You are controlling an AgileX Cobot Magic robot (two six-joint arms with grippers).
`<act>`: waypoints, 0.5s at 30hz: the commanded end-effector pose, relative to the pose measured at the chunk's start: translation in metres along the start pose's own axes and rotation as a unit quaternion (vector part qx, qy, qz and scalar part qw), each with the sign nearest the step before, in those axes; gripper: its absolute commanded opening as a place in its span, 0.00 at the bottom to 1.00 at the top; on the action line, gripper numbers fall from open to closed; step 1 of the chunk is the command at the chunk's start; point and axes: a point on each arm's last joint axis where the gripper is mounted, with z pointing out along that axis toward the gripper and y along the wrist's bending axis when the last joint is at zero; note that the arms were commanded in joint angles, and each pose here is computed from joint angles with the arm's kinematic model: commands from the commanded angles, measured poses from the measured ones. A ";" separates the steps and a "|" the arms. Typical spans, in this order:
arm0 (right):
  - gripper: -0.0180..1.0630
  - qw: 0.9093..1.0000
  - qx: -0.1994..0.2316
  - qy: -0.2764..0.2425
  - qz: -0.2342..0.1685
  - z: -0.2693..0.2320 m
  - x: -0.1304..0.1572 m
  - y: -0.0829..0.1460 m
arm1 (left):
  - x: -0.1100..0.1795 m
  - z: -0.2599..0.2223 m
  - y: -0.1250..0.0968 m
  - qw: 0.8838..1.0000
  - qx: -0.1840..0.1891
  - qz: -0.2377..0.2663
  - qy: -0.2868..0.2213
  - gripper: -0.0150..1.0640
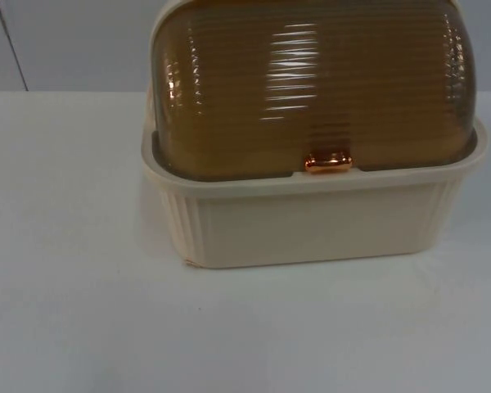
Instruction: Open the box lid with the left hand, place the block into the box with the right hand, then close the box lid with the left hand.
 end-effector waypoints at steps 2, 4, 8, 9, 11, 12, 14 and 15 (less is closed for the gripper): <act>0.99 1.000 0.002 0.025 0.003 0.013 0.008 0.000 | 0.005 0.009 0.001 1.000 0.000 -0.006 0.013 0.99; 0.99 0.999 0.002 0.046 0.003 0.022 0.016 0.000 | 0.009 0.015 0.002 1.000 -0.003 -0.005 0.024 0.99; 0.99 0.998 0.002 0.061 0.002 0.035 0.024 0.000 | 0.011 0.021 0.003 1.000 -0.007 -0.003 0.025 0.99; 0.99 0.998 0.002 0.066 0.002 0.040 0.026 0.000 | 0.013 0.023 0.003 1.000 -0.007 -0.004 0.028 0.99; 0.99 0.997 0.002 0.075 0.002 0.048 0.032 0.000 | 0.016 0.029 0.003 0.999 -0.007 -0.004 0.032 0.99; 0.99 0.997 0.002 0.075 0.002 0.048 0.032 0.000 | 0.016 0.029 0.003 0.999 -0.007 -0.004 0.032 0.99; 0.99 0.996 0.002 0.090 0.001 0.056 0.040 0.001 | 0.022 0.036 0.003 0.999 -0.007 -0.004 0.049 0.99; 0.99 0.996 0.002 0.086 0.001 0.056 0.039 0.001 | 0.024 0.039 0.003 0.998 -0.007 -0.004 0.056 0.99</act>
